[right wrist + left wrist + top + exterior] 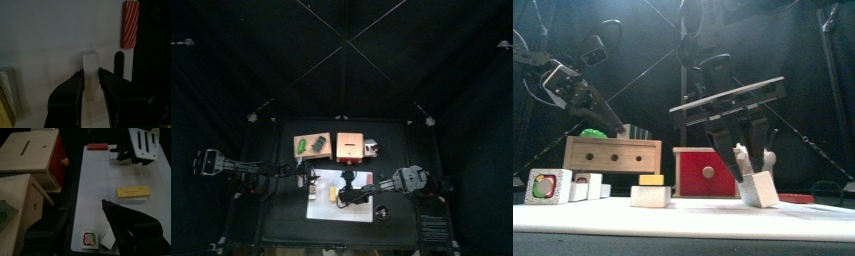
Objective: Place other rice block into middle of board
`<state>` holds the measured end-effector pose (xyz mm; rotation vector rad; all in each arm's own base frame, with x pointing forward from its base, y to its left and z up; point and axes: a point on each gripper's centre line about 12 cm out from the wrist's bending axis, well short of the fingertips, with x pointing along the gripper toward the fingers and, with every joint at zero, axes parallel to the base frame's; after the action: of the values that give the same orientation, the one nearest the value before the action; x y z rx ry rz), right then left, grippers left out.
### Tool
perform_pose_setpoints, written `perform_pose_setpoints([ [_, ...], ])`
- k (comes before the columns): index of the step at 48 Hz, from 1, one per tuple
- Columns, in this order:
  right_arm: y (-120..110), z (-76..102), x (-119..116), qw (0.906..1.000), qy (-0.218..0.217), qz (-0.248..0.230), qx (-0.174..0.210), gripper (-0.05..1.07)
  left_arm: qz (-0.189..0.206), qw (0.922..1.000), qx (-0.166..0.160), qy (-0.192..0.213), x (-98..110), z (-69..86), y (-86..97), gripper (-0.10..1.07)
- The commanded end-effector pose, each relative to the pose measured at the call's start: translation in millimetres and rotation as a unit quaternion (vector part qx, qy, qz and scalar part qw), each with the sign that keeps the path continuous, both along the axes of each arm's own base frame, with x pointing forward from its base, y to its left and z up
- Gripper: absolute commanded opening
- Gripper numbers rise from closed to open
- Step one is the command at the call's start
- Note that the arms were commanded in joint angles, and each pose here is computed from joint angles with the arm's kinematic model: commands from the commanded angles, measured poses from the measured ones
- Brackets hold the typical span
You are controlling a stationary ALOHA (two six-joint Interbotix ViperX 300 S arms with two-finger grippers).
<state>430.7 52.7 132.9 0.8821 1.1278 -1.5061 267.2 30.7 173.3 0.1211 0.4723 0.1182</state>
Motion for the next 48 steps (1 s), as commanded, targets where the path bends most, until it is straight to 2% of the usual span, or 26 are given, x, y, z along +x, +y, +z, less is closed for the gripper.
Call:
perform_pose_setpoints([
  [1, 1, 10.8, 9, 0.9997, -0.022, 0.003, 0.001, 0.58, 0.001, 1.0000, 0.001, -0.009, 3, 5.1, 0.7, 0.87],
  [11, 0, 7.2, 11, 0.9994, -0.034, 0.011, -0.004, 0.60, 0.001, 1.0000, 0.001, -0.009, 2, 4.8, 0.7, 0.87],
  [24, 0, -1.5, 18, 0.9969, -0.073, 0.028, 0.002, 0.76, 0.001, 1.0000, 0.001, -0.005, 1, 2.6, 0.6, 0.87],
  [34, -1, -0.1, 19, 0.9969, -0.072, 0.031, -0.005, 0.78, 0.001, 1.0000, 0.001, -0.004, 0, 1.6, 0.5, 0.87],
  [48, 3, 27.6, 29, 0.9905, -0.122, 0.057, -0.026, 0.78, 0.001, 1.0000, 0.001, -0.005, 1, 2.6, 0.6, 0.87],
])
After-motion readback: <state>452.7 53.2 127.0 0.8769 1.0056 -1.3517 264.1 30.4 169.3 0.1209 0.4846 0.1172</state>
